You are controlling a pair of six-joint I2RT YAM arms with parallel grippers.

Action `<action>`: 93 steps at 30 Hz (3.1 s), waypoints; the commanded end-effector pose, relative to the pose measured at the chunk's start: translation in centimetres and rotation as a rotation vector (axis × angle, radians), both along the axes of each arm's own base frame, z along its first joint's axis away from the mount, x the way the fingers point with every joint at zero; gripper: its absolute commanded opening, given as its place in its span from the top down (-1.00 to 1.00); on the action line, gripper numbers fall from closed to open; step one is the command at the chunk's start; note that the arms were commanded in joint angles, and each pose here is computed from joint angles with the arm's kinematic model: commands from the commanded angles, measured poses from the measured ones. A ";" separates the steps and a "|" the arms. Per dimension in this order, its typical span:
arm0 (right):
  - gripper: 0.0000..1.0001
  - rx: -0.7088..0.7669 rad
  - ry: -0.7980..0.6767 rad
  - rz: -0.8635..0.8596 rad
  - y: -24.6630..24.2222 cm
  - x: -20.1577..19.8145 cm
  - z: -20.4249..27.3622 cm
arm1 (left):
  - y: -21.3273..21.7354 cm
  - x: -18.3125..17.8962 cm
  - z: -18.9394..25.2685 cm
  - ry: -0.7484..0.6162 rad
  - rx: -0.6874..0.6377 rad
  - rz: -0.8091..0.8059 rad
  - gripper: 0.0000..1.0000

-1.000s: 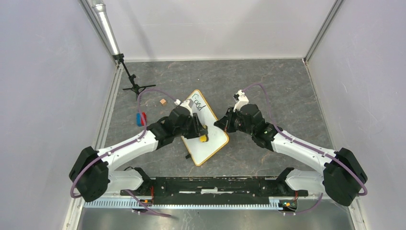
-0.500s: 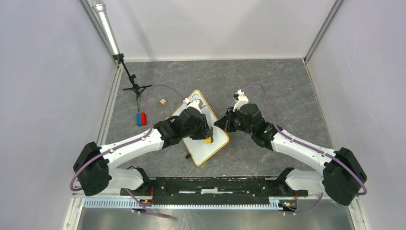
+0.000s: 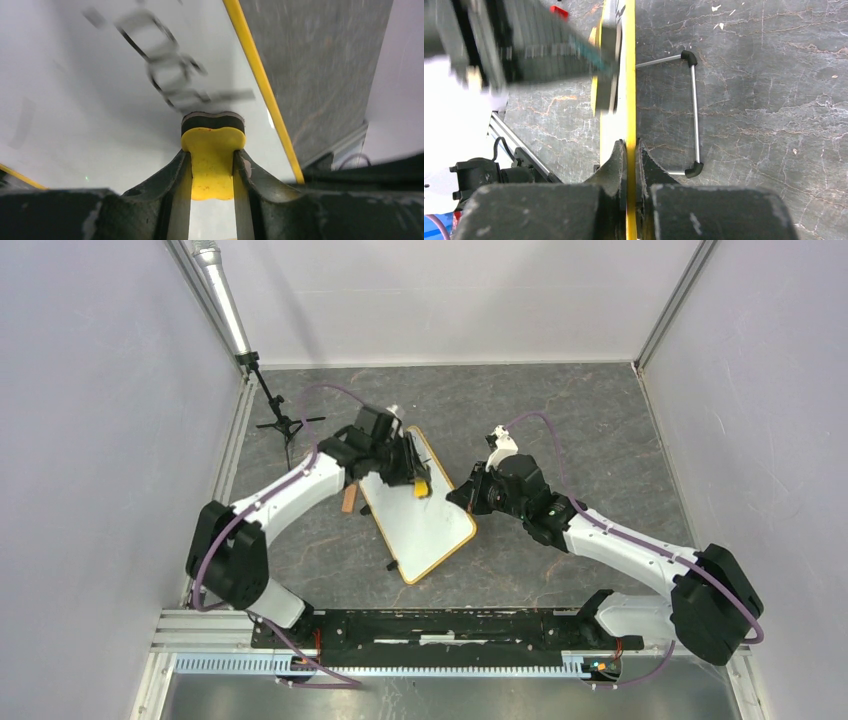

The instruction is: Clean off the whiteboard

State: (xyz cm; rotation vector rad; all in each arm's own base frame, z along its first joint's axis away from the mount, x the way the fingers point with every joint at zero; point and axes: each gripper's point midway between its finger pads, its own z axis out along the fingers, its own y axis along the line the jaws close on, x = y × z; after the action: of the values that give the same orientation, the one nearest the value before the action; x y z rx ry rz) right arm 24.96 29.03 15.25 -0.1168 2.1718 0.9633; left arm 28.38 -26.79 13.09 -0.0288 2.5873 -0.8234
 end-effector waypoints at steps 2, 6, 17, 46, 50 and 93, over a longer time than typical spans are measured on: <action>1.00 0.046 -0.010 0.158 3.0 -2.5 1.9 | 3.8 8.8 -3.2 -0.110 0.105 0.141 0.60; 1.00 0.048 -0.005 0.155 3.1 -2.4 1.7 | 4.4 10.5 -2.3 -0.123 0.069 0.174 0.60; 1.00 0.050 -0.007 0.158 3.1 -2.5 1.7 | -0.6 3.6 -0.6 -0.152 0.007 0.056 0.60; 1.00 0.033 -0.022 0.151 2.7 -2.5 1.9 | 4.5 5.3 -4.3 -0.061 0.026 0.150 0.63; 1.00 0.037 -0.024 0.154 2.9 -2.5 2.0 | 7.3 5.0 -5.6 -0.066 0.093 0.212 0.62; 1.00 0.032 -0.016 0.167 3.5 -2.3 2.0 | 2.0 14.2 2.8 -0.220 -0.094 0.251 0.65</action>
State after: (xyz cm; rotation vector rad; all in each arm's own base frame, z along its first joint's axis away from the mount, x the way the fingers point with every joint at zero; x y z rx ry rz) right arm 24.12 30.08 15.46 -0.0949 2.2100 0.9881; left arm 44.02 -19.96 12.92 -0.3334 2.3108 -0.6587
